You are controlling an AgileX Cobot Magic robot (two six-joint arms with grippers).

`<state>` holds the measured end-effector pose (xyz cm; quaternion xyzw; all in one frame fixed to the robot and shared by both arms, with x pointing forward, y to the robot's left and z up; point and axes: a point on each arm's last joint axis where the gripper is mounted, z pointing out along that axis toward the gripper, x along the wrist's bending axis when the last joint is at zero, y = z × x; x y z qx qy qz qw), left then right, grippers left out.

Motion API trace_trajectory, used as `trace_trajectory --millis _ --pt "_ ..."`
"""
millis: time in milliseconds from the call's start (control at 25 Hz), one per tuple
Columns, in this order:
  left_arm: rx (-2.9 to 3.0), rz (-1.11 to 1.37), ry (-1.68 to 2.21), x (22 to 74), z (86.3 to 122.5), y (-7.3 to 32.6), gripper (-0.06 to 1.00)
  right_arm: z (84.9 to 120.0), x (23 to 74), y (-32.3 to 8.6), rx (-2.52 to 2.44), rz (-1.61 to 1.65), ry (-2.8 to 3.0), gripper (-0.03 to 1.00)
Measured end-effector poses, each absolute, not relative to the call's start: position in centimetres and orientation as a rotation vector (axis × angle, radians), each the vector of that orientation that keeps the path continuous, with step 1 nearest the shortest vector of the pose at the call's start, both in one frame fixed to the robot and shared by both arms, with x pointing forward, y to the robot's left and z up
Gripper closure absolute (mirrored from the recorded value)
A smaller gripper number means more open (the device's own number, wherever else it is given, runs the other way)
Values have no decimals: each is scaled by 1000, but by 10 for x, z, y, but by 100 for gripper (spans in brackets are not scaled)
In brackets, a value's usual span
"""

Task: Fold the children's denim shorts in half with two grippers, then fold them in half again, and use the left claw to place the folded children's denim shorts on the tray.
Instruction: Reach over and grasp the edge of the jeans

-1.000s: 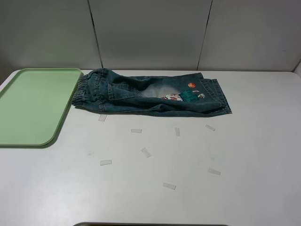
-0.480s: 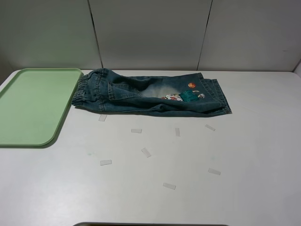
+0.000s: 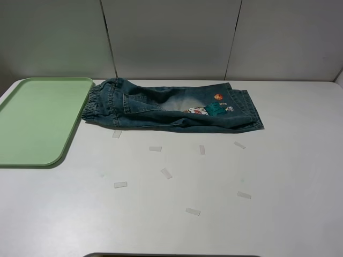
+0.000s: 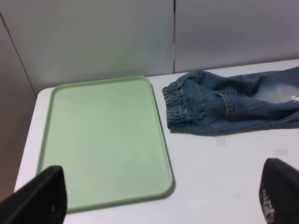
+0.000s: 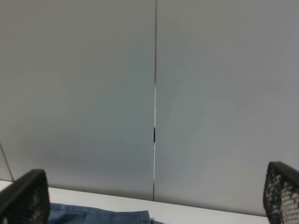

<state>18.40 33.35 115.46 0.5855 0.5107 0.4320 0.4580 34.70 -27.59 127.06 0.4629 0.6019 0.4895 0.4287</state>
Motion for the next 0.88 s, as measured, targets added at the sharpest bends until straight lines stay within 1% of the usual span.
trace_trajectory --millis 120,440,520,880 --pt "1500 1020 1295 196 1139 329 13 1271 347 -276 1156 1223 1503 27" --pt "1734 744 1427 236 1064 306 14 1270 347 -276 1158 1221 1505 27" --pt "1758 710 1444 241 1052 304 15 1270 347 -276 1158 1220 1506 27" --pt "1732 725 1420 248 1046 301 15 1270 347 -276 1158 1220 1506 27"
